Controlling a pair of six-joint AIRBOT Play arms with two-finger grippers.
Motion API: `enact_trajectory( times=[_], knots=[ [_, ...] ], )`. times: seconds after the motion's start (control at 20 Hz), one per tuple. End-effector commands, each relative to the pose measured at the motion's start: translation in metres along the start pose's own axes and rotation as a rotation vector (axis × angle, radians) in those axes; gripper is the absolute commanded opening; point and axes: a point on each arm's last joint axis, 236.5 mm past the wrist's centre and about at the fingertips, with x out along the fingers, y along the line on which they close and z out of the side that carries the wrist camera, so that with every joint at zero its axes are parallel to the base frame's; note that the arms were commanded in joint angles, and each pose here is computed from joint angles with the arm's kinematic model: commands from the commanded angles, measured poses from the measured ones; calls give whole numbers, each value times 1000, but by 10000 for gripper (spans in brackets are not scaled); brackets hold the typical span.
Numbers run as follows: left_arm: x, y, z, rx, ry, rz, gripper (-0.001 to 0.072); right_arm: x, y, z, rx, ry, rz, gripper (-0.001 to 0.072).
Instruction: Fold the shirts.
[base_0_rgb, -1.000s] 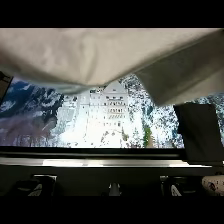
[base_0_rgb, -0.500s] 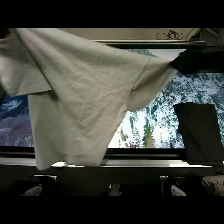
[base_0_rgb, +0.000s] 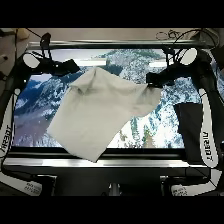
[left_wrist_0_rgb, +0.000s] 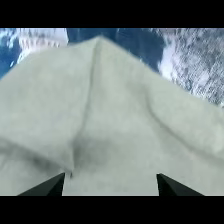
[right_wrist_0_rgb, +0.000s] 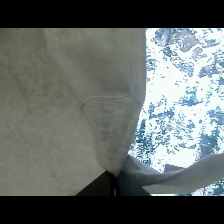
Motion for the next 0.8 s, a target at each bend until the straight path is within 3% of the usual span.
enact_trajectory(
  times=[0.0, 0.1, 0.2, 0.4, 0.55, 0.75],
  knots=[
    [-57, 56, -103, -97, 490, 155, 715, 0, -38, -18, -22, 82, -162, 20],
    [-93, 69, -153, -159, 598, 211, 646, -4, -48, -28, -32, 124, -206, 20],
    [-99, 65, -220, -289, 591, 234, 648, -3, -43, -25, -30, 111, -185, 20],
    [-100, 22, -360, -537, 592, 65, 652, -1, -36, -24, -25, 105, -155, 21],
    [-103, 28, -412, -628, 590, 93, 651, 0, -30, -24, -20, 105, -127, 21],
    [-84, 33, -422, -648, 568, 111, 651, -1, -29, -26, -19, 113, -123, 22]
  ],
)
